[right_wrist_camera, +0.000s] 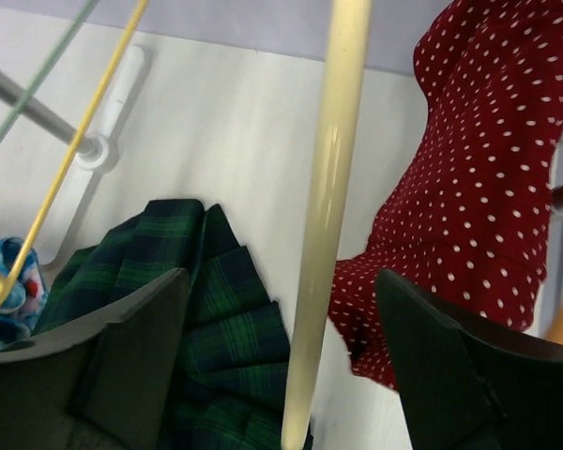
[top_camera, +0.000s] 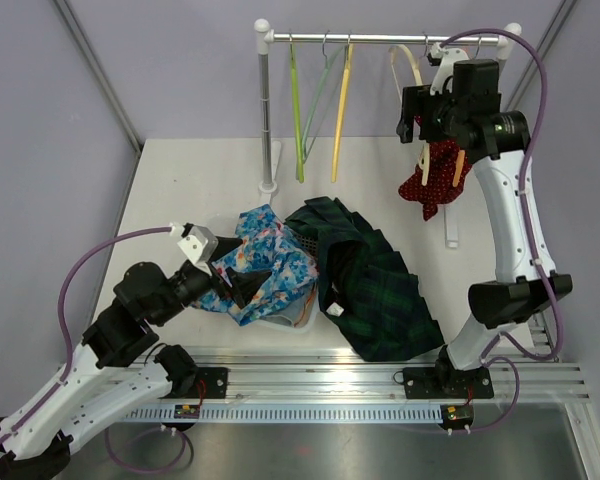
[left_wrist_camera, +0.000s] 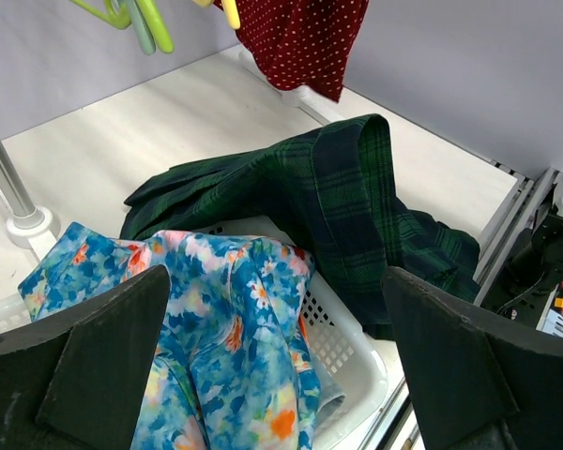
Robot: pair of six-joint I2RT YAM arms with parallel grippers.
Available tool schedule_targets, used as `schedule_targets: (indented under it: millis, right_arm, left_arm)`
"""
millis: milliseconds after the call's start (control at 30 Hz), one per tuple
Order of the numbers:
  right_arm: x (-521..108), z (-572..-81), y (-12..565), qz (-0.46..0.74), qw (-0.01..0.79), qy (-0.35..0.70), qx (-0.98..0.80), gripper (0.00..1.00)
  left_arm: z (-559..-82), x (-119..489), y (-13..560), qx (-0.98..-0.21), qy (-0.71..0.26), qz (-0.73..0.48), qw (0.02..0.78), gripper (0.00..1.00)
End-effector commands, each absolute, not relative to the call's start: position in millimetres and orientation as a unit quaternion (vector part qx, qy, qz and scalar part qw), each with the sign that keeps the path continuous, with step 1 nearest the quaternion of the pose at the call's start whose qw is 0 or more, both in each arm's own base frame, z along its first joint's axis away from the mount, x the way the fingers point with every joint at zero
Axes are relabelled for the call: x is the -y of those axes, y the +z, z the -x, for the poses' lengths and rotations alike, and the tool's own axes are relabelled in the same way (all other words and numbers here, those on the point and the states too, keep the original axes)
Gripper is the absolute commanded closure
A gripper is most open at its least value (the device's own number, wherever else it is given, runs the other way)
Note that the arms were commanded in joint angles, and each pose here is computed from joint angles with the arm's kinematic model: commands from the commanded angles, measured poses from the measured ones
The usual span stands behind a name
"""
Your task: Remove the skirt from the hanger
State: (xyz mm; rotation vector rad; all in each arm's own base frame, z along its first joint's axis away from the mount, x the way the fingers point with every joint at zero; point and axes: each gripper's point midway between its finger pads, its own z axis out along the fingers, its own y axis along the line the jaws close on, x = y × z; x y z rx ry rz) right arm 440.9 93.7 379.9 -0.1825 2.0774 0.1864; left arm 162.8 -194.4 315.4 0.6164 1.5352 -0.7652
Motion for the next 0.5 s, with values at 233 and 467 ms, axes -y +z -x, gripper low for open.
schedule_targets:
  millis: [233, 467]
  right_arm:
    - [-120.5, -262.9, 433.5, 0.398, 0.577, 0.122, -0.703, 0.00]
    - [-156.5, -198.6, 317.8, 0.421, 0.450, 0.301, -0.728, 0.02]
  left_arm:
    - [-162.3, 188.7, 316.7, -0.652, -0.321, -0.272, 0.631, 0.01]
    - [-169.9, 175.5, 321.4, -0.658, -0.306, -0.228, 0.649, 0.01]
